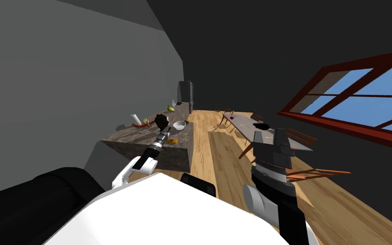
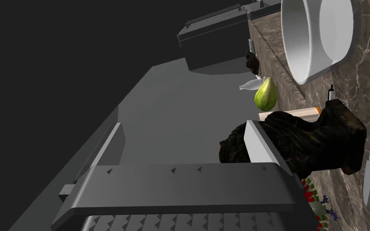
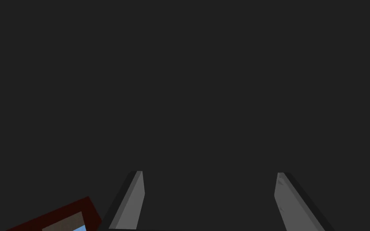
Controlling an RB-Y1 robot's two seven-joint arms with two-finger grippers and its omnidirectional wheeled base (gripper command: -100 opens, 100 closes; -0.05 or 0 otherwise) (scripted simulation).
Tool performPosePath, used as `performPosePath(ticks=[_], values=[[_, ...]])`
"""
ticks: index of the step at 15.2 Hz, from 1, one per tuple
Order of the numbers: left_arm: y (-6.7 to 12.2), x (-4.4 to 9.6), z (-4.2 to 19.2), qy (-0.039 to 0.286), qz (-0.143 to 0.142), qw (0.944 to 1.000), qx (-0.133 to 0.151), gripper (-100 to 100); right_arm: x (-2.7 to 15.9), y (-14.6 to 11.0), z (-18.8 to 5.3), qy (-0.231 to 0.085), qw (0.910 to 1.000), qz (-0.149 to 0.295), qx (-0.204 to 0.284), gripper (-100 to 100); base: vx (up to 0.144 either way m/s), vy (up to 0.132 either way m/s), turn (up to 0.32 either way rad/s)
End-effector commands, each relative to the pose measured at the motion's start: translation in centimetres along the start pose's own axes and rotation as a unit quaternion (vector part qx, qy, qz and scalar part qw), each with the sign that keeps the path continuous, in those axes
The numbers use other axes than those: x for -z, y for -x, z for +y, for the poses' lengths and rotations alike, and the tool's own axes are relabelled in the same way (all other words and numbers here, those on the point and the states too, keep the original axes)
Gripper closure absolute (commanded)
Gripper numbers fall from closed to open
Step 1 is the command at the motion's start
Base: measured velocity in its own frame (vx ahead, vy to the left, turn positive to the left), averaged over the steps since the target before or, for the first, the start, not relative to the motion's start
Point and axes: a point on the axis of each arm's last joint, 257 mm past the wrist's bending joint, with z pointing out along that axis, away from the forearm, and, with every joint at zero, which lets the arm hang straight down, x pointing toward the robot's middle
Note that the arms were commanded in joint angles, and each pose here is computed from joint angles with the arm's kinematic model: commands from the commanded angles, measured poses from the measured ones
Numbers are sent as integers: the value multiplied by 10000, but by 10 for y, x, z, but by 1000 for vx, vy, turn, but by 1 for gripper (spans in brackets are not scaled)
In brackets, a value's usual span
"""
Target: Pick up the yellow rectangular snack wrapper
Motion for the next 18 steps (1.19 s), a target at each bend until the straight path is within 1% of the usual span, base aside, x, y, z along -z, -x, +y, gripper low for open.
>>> performPosePath(ticks=[1, 2, 4, 5, 6, 8, 9, 10, 11, 12, 13, 14, 16, 17, 18], values=[[12, 4, 18, 310, -73, 9994, -116, -100, 0, 0, 0, 0, 10000, 0, 0, 0, -41, 8, -187], [29, 8, 31, 521, -172, 9982, -256, -100, 0, 0, 0, 0, 10000, 0, 0, 0, -58, 9, -266], [30, 9, 38, 659, -182, 9973, -254, -100, 0, 0, 0, 0, 10000, 0, 0, 0, -50, 14, -130], [30, 9, 39, 671, -183, 9973, -254, -100, 0, 0, 0, 0, 10000, 0, 1, 0, -19, 9, 18], [49, 16, 53, 932, -294, 9945, -381, -100, 0, 0, 0, -1, 10000, 0, 1, 0, -22, 3, -154], [49, 17, 59, 1043, -302, 9934, -378, -100, 0, 0, 0, 0, 10000, 0, 0, 0, -28, 4, -163], [69, 24, 71, 1284, -420, 9896, -493, -100, 0, 0, 0, 0, 10000, 0, 1, 0, -28, 4, -161], [70, 26, 77, 1396, -428, 9881, -488, -100, 0, 0, 0, 0, 10000, 0, 0, 0, -33, 8, -182], [70, 26, 78, 1420, -430, 9877, -487, -100, 0, 0, 0, 0, 10000, 0, 0, 0, -28, 9, -78], [90, 35, 91, 1677, -554, 9825, -584, -100, 0, 0, 0, -1, 10000, 0, 1, 0, -33, 4, -205], [90, 37, 97, 1795, -563, 9804, -578, -100, 0, 0, 0, 0, 10000, 0, 0, 0, -34, 7, -207], [110, 46, 105, 1983, -688, 9755, -659, -100, 0, 0, 0, 0, 10000, 0, 0, 0, -34, 6, -245], [111, 50, 114, 2170, -701, 9715, -646, -100, 0, 0, 0, 0, 10000, 0, 0, 0, -27, 7, -144], [111, 50, 114, 2183, -702, 9712, -645, -100, 0, 0, 0, -1, 10000, 0, 1, 0, -12, 5, 15], [131, 60, 124, 2404, -834, 9645, -702, -100, 0, 0, 0, -1, 10000, 0, 1, 0, -12, -1, -197]])
